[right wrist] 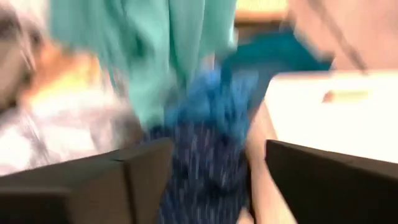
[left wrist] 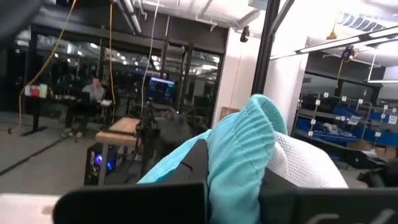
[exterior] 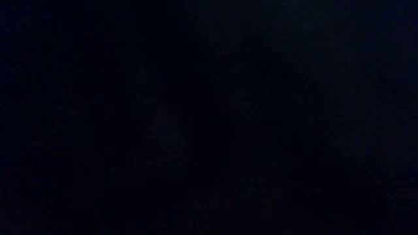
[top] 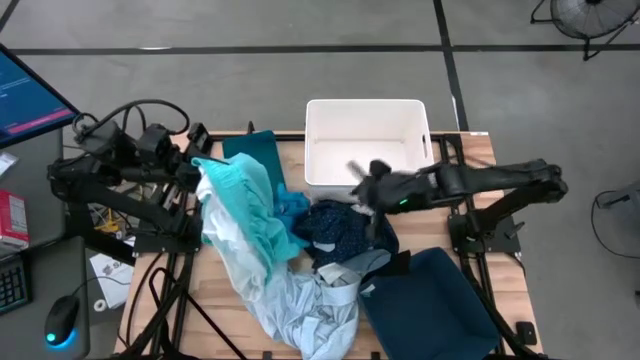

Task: Pick & Place Cloths
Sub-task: Put the light blue shorts into the dark blue bin

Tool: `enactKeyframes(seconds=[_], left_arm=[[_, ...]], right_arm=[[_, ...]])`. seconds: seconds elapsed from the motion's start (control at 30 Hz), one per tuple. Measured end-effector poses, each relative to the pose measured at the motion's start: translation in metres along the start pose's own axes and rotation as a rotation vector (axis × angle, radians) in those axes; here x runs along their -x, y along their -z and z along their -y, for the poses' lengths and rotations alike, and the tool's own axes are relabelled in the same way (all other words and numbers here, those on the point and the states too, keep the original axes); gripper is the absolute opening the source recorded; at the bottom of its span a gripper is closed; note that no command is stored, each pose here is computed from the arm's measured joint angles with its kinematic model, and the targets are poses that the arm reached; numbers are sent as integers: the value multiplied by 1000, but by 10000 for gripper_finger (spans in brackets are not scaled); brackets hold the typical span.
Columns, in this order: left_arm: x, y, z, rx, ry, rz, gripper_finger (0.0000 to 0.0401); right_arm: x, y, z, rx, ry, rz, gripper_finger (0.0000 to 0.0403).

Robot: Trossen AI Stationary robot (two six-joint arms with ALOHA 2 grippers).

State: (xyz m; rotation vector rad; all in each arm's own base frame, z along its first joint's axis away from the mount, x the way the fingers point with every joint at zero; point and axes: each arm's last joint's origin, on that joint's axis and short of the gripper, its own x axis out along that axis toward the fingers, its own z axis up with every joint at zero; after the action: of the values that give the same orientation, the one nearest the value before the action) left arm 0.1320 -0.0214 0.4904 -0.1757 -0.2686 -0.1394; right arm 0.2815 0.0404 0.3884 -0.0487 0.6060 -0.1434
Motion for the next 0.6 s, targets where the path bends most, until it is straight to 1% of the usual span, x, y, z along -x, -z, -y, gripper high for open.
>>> enactKeyframes(seconds=[0.07, 0.13, 0.2, 0.27, 0.33, 0.5, 0.6], left_arm=[[-5, 1, 0, -27, 4, 11, 2], [-11, 0, 1, -62, 18, 39, 2], [-21, 1, 2, -97, 41, 69, 2], [-30, 3, 2, -132, 61, 92, 2], [-40, 6, 0, -147, 81, 112, 2], [-58, 11, -4, -158, 141, 152, 2], [-65, 14, -6, -151, 169, 156, 2]], right_arm=[[14, -13, 5, -25, -8, 149, 299], [24, -28, 7, -28, -31, 307, 322], [27, -41, 7, -29, -77, 445, 337], [25, -50, 7, -36, -130, 536, 343], [17, -56, 8, -37, -168, 587, 344], [-8, -60, 11, -45, -208, 608, 338], [-24, -62, 11, -59, -275, 616, 336]])
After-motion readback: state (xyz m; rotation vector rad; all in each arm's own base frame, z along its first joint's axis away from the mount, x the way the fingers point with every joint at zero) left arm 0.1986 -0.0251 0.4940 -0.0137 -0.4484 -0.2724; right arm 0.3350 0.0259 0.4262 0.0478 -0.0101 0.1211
